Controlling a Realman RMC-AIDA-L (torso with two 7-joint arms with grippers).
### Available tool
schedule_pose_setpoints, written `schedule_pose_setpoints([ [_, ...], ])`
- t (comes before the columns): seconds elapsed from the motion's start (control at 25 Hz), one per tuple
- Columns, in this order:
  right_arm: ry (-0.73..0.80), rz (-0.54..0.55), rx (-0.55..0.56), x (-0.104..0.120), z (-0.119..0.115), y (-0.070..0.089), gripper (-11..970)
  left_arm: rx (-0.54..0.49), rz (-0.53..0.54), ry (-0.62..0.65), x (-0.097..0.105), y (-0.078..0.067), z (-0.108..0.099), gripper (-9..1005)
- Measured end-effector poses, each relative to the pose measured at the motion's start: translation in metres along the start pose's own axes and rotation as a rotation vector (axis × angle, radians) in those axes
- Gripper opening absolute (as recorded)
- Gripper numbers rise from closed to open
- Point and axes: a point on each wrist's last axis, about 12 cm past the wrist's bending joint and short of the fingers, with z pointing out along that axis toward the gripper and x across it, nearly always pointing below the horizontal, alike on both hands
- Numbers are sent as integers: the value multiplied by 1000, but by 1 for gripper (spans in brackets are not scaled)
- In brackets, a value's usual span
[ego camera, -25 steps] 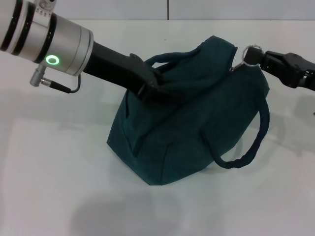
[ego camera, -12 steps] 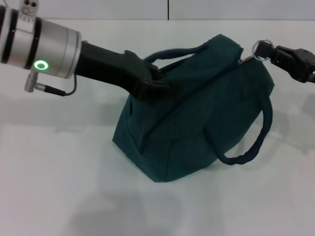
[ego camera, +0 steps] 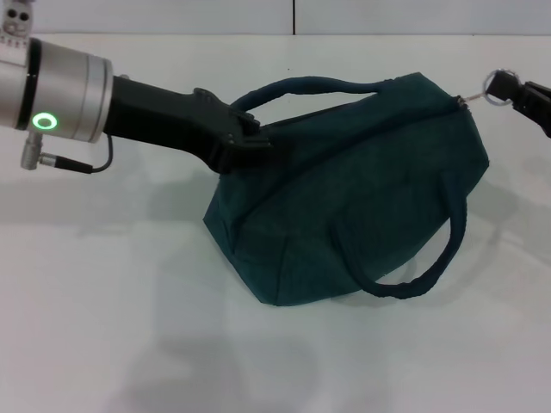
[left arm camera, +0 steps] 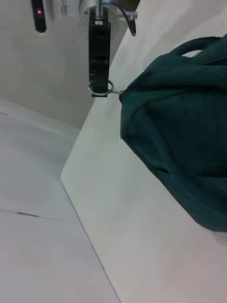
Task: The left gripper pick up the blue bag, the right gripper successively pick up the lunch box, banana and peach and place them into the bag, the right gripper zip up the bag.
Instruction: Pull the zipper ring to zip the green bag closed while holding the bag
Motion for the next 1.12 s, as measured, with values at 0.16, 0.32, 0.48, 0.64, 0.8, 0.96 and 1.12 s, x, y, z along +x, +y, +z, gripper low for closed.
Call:
schedule_pose_setpoints([
  [0.16, 0, -13, 55, 5, -7, -4, 15, -6, -54, -56, 5, 7, -10, 153],
  [0.32, 2, -12, 89, 9, -11, -7, 15, -27, -101, -129, 12, 16, -19, 143],
  [0.48, 27, -10, 123, 14, -14, -9, 15, -51, -147, -192, 20, 24, -28, 131],
  [0.64, 57, -15, 133, 23, -13, -9, 15, -57, -173, -205, 24, 27, -32, 88],
  [0.8, 44, -10, 105, 26, -11, -4, 15, -37, -168, -217, 20, 27, -29, 61],
  [0.96, -10, -23, 42, 25, -5, 5, 15, 17, -112, -197, 8, 20, -11, 39],
  [1.12, -34, -23, -3, 27, 1, 11, 16, 46, -22, -176, -10, 15, 9, 143],
])
